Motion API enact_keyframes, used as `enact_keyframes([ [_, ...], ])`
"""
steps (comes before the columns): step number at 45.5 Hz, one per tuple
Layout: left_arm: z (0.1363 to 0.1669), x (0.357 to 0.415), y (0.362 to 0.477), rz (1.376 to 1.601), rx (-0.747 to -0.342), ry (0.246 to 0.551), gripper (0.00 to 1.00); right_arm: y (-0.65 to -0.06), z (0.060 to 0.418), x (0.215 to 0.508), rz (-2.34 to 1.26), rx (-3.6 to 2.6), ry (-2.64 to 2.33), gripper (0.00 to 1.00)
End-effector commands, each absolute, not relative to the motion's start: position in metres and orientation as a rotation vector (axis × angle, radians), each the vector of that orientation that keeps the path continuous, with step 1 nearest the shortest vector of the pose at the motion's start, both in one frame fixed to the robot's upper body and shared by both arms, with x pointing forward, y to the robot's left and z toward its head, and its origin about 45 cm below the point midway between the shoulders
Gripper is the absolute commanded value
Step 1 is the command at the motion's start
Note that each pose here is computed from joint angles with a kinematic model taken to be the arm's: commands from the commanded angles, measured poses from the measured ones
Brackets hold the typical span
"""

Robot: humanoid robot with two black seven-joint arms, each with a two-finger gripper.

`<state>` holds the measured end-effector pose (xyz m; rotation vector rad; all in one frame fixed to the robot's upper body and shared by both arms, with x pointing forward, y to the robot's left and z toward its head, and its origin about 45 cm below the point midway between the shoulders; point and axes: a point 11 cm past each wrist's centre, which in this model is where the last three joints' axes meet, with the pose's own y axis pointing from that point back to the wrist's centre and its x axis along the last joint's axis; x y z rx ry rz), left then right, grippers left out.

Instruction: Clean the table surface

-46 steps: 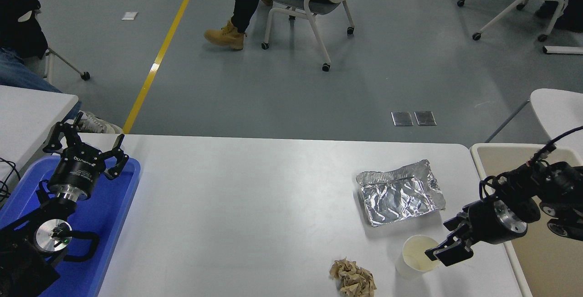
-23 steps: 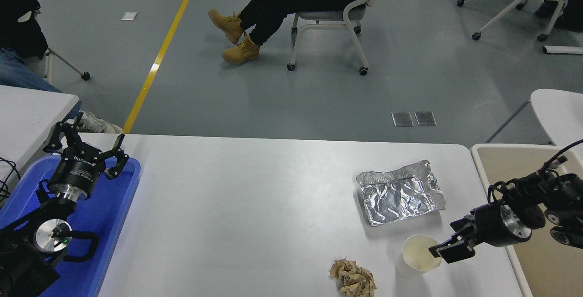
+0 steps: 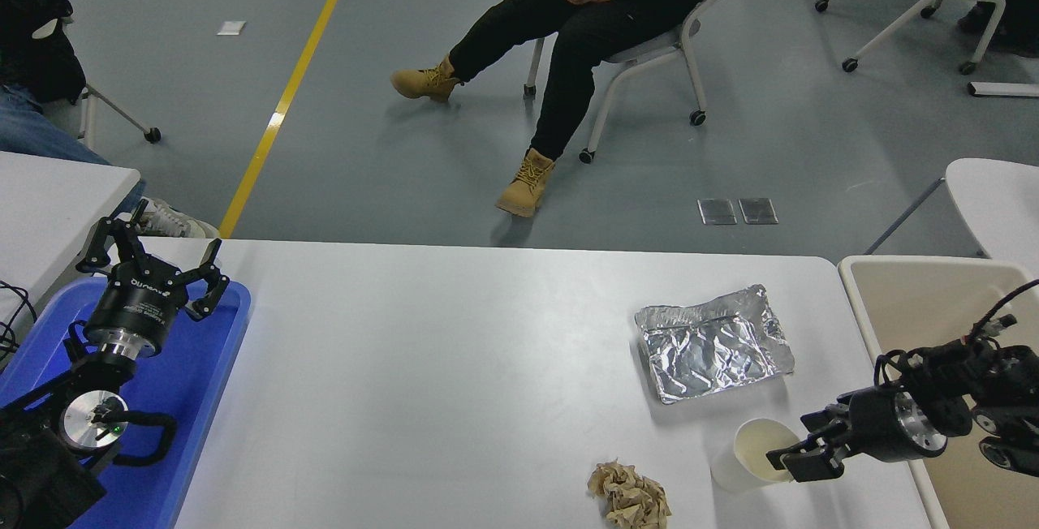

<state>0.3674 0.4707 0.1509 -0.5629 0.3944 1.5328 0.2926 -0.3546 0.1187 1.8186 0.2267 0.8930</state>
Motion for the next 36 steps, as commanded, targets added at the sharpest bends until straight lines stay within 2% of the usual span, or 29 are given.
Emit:
enact_keyframes([
  [1, 0.1508, 0.3674, 0.471, 1.533, -0.563, 0.395, 1.0, -0.355, 0.115, 0.29, 0.888, 1.824, 0.24, 0.0],
  [23, 0.1508, 0.3674, 0.471, 1.533, -0.563, 0.395, 1.0, -0.352, 0.118, 0.29, 0.897, 1.854, 0.246, 0.0],
  [36, 0.1508, 0.3674, 0.471, 1.533, -0.563, 0.395, 1.0, -0.335, 0.138, 0.311, 0.923, 1.934, 0.121, 0.0],
])
